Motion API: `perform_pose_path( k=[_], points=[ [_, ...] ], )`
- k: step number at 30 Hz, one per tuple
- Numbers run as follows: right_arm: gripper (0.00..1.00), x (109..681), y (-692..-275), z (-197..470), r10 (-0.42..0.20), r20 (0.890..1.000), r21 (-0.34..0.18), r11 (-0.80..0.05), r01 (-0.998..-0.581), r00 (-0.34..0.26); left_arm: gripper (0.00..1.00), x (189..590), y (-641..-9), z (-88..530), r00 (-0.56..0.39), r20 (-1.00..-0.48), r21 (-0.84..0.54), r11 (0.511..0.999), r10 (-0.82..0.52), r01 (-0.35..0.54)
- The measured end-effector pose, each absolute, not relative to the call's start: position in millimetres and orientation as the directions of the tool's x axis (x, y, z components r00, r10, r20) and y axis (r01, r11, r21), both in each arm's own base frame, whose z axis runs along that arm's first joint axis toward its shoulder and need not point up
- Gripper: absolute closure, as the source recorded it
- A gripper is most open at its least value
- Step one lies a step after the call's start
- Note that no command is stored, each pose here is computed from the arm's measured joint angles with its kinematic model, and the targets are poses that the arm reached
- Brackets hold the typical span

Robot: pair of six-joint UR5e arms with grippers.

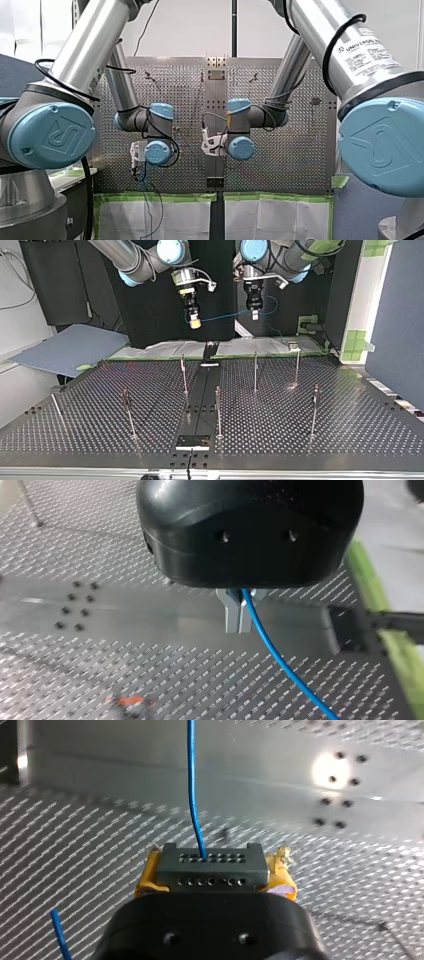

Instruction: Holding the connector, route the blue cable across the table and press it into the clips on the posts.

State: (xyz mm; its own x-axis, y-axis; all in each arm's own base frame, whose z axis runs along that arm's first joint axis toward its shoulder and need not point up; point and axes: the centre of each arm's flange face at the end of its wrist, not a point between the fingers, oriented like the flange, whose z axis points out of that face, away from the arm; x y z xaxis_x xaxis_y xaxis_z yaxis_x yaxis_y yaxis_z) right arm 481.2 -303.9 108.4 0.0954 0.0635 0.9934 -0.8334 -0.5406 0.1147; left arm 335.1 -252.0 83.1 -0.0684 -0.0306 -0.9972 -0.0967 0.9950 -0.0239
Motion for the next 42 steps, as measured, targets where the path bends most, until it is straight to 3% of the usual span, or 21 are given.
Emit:
perform_pose_path(
  k=[11, 17, 29, 42],
  points=[
    [1.00, 510, -317, 185, 0.116, 0.993, 0.071, -0.611, -0.788, 0.000, 1.00, 348, -231, 118, -0.052, -0.998, -0.012, 0.978, -0.023, -0.208],
    [1.00, 515, -316, 217, 0.113, 0.993, 0.041, -0.647, -0.762, -0.042, 1.00, 347, -224, 135, -0.047, -0.998, -0.022, 0.970, -0.034, -0.243],
    [1.00, 521, -316, 213, 0.044, 0.999, 0.019, -0.674, -0.739, -0.014, 1.00, 354, -213, 176, -0.002, -0.996, -0.089, 0.955, -0.094, -0.282],
    [1.00, 547, -311, 235, 0.022, 1.000, 0.011, -0.705, -0.709, -0.006, 1.00, 370, -198, 232, 0.102, -0.986, -0.159, 0.936, -0.133, -0.314]
  ],
)
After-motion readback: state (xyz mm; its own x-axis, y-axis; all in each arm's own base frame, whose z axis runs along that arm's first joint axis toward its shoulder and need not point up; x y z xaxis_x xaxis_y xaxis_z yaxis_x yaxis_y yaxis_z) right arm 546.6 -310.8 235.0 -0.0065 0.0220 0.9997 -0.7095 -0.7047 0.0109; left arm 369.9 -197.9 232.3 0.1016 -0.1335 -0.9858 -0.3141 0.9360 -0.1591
